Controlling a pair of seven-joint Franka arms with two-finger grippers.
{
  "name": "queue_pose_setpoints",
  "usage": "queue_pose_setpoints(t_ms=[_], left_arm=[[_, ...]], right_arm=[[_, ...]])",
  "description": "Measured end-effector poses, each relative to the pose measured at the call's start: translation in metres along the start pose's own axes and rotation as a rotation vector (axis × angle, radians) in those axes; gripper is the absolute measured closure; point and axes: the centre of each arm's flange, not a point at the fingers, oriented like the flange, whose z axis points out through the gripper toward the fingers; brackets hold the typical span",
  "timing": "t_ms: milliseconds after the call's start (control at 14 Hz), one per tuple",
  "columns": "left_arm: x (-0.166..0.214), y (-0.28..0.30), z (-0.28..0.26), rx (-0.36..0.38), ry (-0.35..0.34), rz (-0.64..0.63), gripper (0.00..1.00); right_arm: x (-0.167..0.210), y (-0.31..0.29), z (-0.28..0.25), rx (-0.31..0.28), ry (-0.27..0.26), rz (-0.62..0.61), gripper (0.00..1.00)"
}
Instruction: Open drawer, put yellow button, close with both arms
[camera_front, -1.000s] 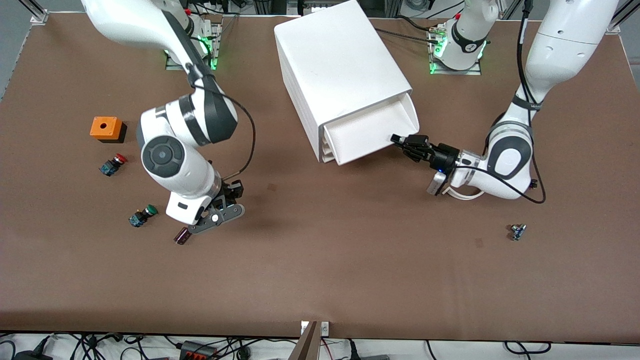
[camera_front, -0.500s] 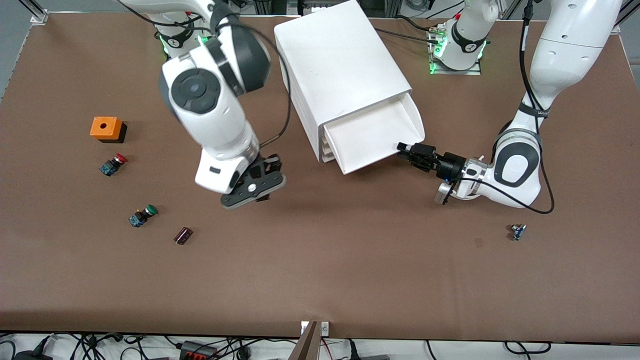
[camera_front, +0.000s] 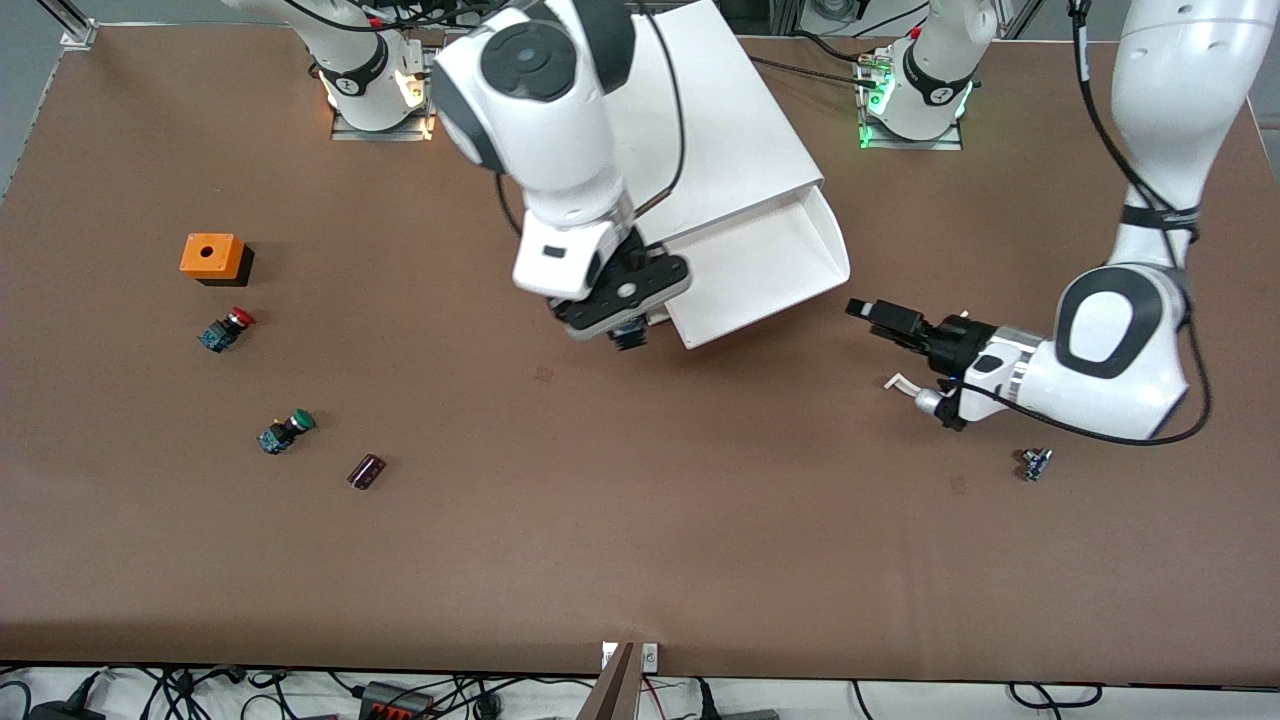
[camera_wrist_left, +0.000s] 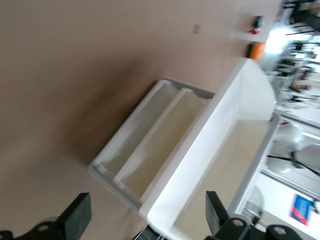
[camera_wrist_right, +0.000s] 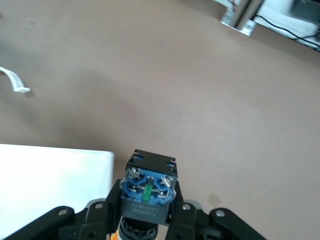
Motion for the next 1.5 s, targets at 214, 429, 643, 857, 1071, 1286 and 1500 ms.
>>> queue_pose_setpoints(t_ms=[214,429,643,857,1071,1286,1500], left_arm=[[-0.016,0.019,-0.04,0.252,-0.016,-0.125,0.0],[-0.03,0.037,-0.056,0.504,-0.006,-0.211,0.0],[-0.039,0.068,-0.067,0.737,0.016,-0.209,0.0],[-0.041,0.101,-0.086,0.854,0.078,-0.179,0.0],[-0.045,0.103,-0.1,0.862,0.113,-0.194,0.0],[-0.045,0.098,-0.104,0.859,0.117,-0.204,0.0],[-0.044,0.1,-0.102,0.86,0.12,-0.21,0.0]], right_arm=[[-0.004,-0.039,0.006,0.026,0.042,-0.018,0.59],[-0.012,-0.065,0.022,0.034,0.031,-0.005,0.59],[-0.021,-0.09,0.049,0.037,0.011,-0.006,0.59],[-0.026,-0.109,0.066,0.049,0.024,0.015,0.59],[-0.031,-0.117,0.077,0.048,0.011,0.014,0.59],[-0.034,-0.121,0.094,0.041,-0.007,0.02,0.59],[-0.041,-0.132,0.107,0.038,-0.024,0.009,0.59]])
